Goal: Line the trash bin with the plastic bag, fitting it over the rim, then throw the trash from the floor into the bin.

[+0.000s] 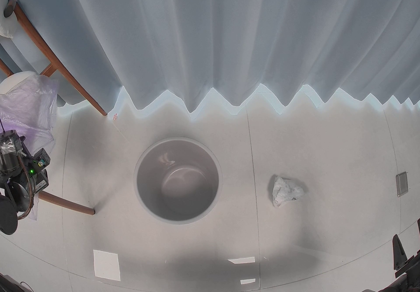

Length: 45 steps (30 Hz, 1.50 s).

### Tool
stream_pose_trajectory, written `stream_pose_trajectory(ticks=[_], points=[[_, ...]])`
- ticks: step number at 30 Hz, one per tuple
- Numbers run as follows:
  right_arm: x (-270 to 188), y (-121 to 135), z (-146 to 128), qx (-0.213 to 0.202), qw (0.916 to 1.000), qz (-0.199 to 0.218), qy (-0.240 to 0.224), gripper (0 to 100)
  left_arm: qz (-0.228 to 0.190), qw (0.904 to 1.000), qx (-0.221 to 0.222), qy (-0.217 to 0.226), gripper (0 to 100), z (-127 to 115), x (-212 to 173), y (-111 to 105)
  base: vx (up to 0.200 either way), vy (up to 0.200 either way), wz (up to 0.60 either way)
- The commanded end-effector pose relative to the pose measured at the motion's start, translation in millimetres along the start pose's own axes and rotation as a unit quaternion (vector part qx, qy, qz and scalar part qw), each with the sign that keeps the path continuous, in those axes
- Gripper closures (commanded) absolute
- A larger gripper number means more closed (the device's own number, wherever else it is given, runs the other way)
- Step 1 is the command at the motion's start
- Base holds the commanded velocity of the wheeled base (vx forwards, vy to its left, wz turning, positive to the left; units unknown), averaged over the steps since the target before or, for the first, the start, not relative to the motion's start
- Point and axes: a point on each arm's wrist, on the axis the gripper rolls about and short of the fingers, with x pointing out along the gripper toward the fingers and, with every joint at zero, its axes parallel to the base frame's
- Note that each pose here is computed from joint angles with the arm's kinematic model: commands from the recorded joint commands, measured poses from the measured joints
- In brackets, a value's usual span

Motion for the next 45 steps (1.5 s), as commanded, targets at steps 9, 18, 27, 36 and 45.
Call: stream_pose_trajectory(ticks=[9, 18, 27, 36, 45], points=[[-0.1, 0.0, -5.3, 0.000, 1.0000, 0.000, 0.000, 0, 0.028, 0.9992, -0.027, -0.006, 100, 2.1, 0.3, 10.5, 0.000, 0.000, 0.00], [-0.1, 0.0, -5.3, 0.000, 1.0000, 0.000, 0.000, 0, 0.031, 0.9900, -0.136, -0.025, 100, 0.3, -2.5, 15.4, 0.000, 0.000, 0.00], [-0.1, 0.0, -5.3, 0.000, 1.0000, 0.000, 0.000, 0, -0.042, 0.9575, -0.243, -0.150, 100, 3.2, -5.8, 18.1, 0.000, 0.000, 0.00], [-0.1, 0.0, -5.3, 0.000, 1.0000, 0.000, 0.000, 0, -0.120, 0.9138, -0.316, -0.226, 100, 2.5, -20.7, 15.4, 0.000, 0.000, 0.00], [-0.1, 0.0, -5.3, 0.000, 1.0000, 0.000, 0.000, 0, -0.204, 0.8646, -0.397, -0.231, 100, 1.3, -27.8, -1.4, 0.000, 0.000, 0.00]])
